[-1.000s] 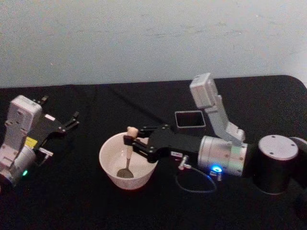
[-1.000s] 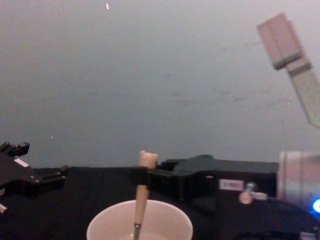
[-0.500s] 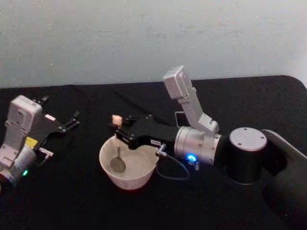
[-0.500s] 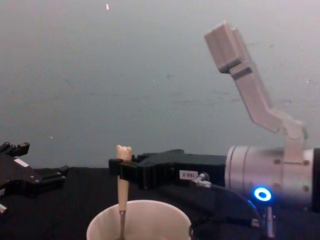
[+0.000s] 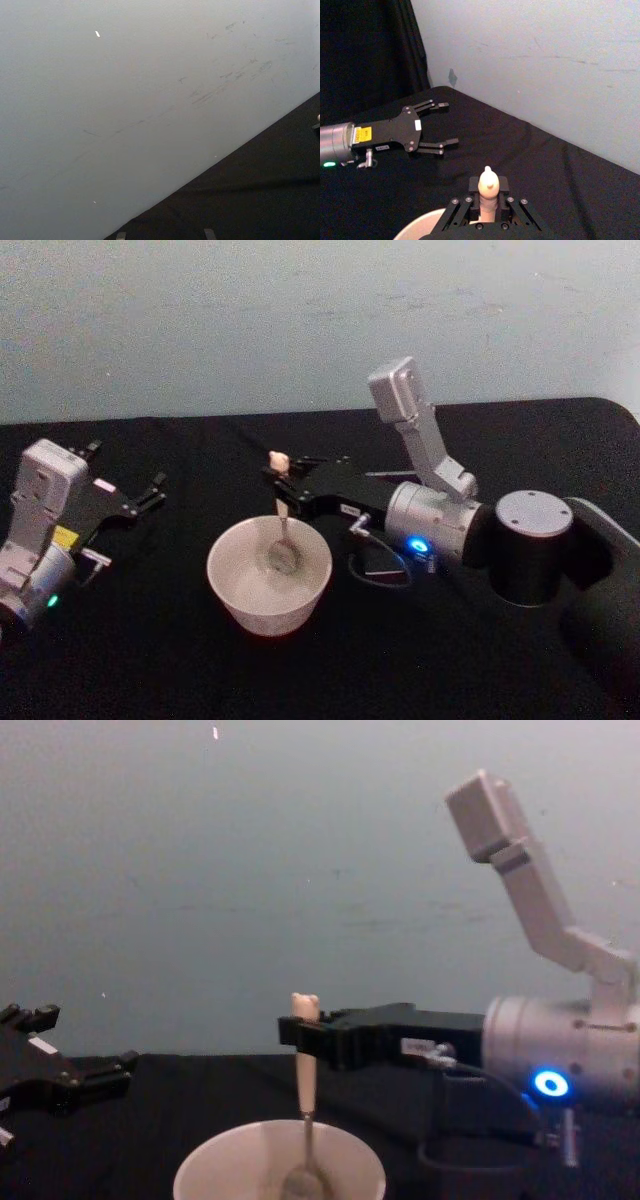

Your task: Pick up the stirring spoon with one hand, stir inside the cup, then place it back in its original position.

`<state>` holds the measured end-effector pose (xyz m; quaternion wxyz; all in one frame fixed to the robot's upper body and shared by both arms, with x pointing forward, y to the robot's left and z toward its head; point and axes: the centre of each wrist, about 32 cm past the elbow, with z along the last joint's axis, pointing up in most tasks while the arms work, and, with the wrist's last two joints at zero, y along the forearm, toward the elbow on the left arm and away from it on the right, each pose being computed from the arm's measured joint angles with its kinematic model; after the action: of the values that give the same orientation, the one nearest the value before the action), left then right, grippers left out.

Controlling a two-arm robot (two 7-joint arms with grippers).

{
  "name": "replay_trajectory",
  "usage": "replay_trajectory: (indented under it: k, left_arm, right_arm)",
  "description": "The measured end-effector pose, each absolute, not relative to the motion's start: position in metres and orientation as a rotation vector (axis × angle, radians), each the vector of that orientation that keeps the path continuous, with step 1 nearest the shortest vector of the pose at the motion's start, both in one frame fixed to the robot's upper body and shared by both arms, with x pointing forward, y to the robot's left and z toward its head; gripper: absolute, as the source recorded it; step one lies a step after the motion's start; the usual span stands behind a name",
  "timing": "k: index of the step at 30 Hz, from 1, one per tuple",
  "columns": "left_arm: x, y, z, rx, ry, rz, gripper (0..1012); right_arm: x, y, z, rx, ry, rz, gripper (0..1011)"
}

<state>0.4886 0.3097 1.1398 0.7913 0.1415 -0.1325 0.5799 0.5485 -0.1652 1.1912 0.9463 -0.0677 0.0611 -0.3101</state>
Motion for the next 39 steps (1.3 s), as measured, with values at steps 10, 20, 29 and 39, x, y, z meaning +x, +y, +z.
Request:
replay_trajectory:
  k: [10, 20, 29, 39]
  left_arm:
    - [0.489, 0.310, 1.140, 0.304, -0.285, 1.248, 1001]
    - [0.489, 0.310, 1.140, 0.304, -0.285, 1.248, 1001]
    - [0.489, 0.310, 1.140, 0.304, -0.285, 1.248, 1001]
    - [0.489, 0.310, 1.140, 0.304, -0.285, 1.248, 1001]
  right_arm:
    - [0.528, -0.194, 1.195, -0.152, 0.138, -0.578, 212]
    - [0.513, -0.194, 1.195, -0.158, 0.146, -0.497, 212]
    - [0.511, -0.175, 1.196, -0.147, 0.137, -0.459, 212]
    - [0.527, -0.153, 1.195, -0.137, 0.120, -0.499, 212]
